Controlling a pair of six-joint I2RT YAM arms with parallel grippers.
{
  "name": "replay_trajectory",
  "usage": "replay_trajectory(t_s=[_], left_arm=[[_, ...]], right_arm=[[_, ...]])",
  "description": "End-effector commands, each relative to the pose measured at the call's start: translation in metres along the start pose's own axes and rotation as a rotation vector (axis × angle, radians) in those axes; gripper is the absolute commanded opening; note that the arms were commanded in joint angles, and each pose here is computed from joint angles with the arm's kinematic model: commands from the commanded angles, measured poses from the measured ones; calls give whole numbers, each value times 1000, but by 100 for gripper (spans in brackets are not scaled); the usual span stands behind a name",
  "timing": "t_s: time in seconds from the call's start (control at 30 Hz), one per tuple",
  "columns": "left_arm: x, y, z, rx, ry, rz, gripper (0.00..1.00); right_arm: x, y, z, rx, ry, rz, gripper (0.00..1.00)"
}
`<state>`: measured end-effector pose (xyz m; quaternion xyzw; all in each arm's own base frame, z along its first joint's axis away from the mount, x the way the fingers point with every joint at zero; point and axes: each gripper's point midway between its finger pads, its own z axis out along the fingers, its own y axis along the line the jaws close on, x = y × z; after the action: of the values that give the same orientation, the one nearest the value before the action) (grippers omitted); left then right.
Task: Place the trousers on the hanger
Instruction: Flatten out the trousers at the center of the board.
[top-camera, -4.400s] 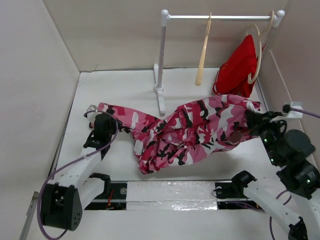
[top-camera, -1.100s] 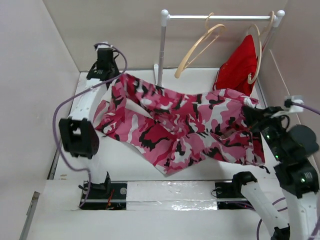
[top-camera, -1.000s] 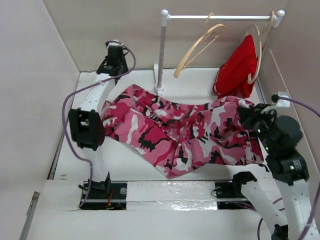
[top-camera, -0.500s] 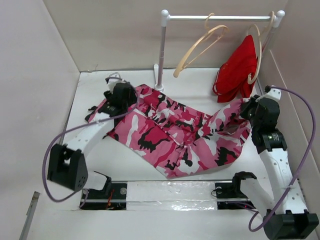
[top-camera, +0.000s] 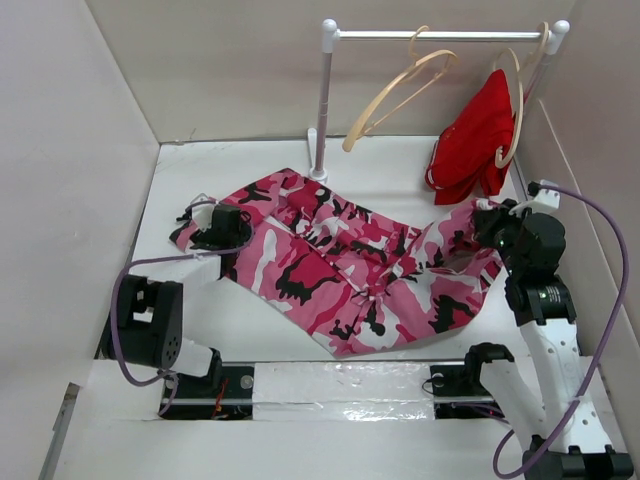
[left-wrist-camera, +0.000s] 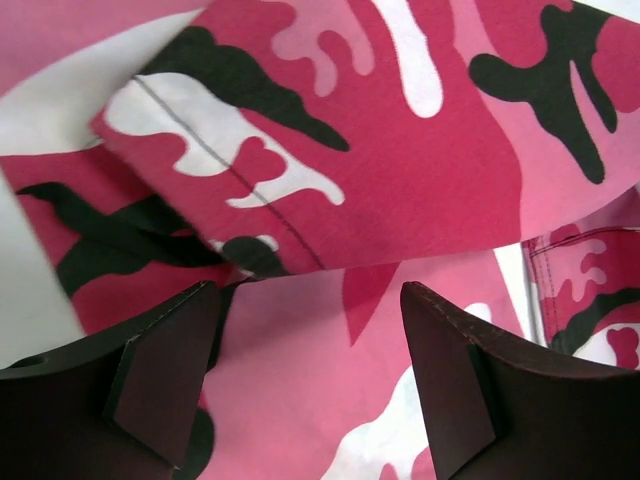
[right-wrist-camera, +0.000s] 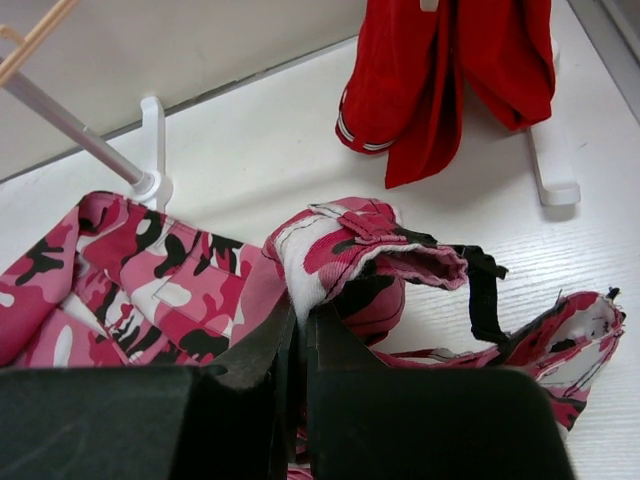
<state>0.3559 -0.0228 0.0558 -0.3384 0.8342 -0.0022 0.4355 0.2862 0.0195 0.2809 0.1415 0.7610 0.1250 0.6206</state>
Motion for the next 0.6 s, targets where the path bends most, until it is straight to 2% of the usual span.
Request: replay_trajectory(t_s=[0.0, 0.13, 0.23, 0.27, 0.33, 0.37, 0.4, 0.47, 0.5, 0.53, 0.57], left_arm=[[-20, -21, 8, 60, -55, -70, 71], [-22, -34, 24, 81, -49, -74, 67], [-24, -45, 31, 110, -51, -82, 55], [-25, -47, 32, 111, -49, -82, 30], [-34, -55, 28, 125, -56, -102, 4], [-39, -59, 23, 140, -63, -117, 0], [-45, -63, 17, 161, -73, -131, 0], [-90, -81, -14, 233, -173, -188, 0], [-89, -78, -13, 217, -173, -183, 0], [-120, -85, -26, 245, -232, -216, 0], [-134, -85, -30, 238, -252, -217, 0]], right_arm=[[-21, 16, 0, -86, -87, -19, 0], [-19, 20, 0, -110, -78, -25, 0], [-18, 21, 0, -118, -78, -27, 0], [-18, 21, 0, -120, -79, -29, 0], [-17, 21, 1, -123, -79, -29, 0], [-17, 21, 1, -121, -78, -29, 0], [-16, 20, 1, -119, -76, -30, 0], [-17, 12, 4, -76, -88, -29, 0], [-16, 12, 5, -74, -84, -28, 0], [-16, 3, 6, -24, -88, -19, 0], [-17, -7, 8, 23, -98, -10, 0]])
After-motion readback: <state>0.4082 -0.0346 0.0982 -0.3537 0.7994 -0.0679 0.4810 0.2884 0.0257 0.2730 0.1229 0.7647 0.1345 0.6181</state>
